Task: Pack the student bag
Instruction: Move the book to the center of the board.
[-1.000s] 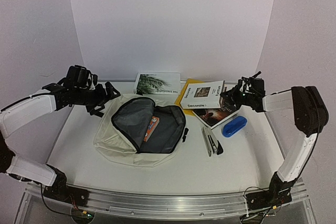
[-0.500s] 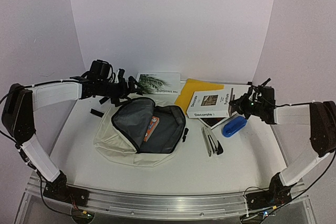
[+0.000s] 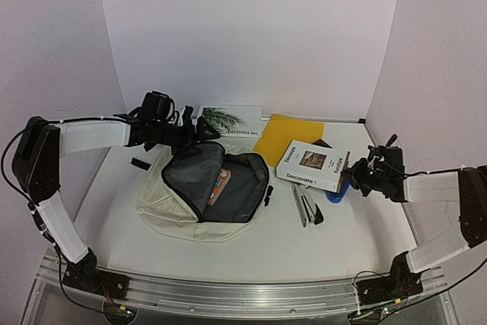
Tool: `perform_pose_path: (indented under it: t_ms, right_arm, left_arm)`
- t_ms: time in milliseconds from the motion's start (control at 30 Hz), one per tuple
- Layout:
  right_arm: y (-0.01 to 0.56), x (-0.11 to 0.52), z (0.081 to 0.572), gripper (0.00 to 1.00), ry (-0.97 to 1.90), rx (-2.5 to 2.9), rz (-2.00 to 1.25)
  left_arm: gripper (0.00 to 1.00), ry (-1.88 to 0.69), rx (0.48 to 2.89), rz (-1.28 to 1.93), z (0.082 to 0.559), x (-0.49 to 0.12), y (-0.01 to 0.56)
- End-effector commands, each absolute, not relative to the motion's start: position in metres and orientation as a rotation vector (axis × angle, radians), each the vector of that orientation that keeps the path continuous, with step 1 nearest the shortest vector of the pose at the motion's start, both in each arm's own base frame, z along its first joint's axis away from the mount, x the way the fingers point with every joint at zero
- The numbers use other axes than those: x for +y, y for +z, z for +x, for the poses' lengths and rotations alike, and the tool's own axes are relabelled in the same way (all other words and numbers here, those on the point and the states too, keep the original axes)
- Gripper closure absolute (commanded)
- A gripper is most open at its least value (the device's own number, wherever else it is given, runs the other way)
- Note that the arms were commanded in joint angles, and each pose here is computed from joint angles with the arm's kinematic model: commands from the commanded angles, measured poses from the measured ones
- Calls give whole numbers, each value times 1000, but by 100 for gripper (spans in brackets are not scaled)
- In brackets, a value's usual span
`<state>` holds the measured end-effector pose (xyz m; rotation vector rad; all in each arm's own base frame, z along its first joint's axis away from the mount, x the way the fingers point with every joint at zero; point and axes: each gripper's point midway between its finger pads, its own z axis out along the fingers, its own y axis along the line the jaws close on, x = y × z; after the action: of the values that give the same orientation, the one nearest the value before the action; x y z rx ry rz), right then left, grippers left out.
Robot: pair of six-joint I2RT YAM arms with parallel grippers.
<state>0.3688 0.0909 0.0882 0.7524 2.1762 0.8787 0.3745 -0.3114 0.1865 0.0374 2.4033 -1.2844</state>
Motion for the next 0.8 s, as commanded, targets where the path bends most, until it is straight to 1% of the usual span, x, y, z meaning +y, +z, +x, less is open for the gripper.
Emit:
perform_pose_path:
  t_ms: [0, 433, 467, 500, 533, 567, 600, 667, 700, 767]
  right_arm:
    - [98, 81, 356, 100, 856, 2124, 814]
    - [84, 70, 321, 100, 803, 2153, 889]
    - [85, 71, 320, 100, 808, 2151, 889]
    - [85, 71, 319, 96, 811, 2150, 888]
    - [85, 71, 318, 88, 818, 2150, 884]
    - [87, 72, 316, 76, 825, 2147, 876]
    - [90, 73, 315, 61, 837, 2140, 864]
    - [95, 74, 313, 39, 854, 2124, 854]
    - [94, 75, 310, 29, 863, 2122, 855]
    - [96, 75, 307, 14, 878, 2110, 853]
  left_arm:
    - [0, -1321, 2359, 50, 383, -319, 196]
    - [0, -1326, 2383, 50, 383, -321, 186]
    - [0, -1326, 2385, 46, 384, -320, 185]
    - [0, -1325, 2388, 46, 383, -321, 184]
    - [0, -1323, 2392, 43, 383, -320, 182]
    - [0, -1324, 2393, 41, 383, -320, 181]
    - [0, -1321, 2396, 39, 383, -320, 180]
    - [0, -1320, 2400, 38, 383, -320, 178]
    - [0, -1320, 2402, 38, 383, -320, 178]
    - [0, -1319, 2405, 37, 383, -320, 176]
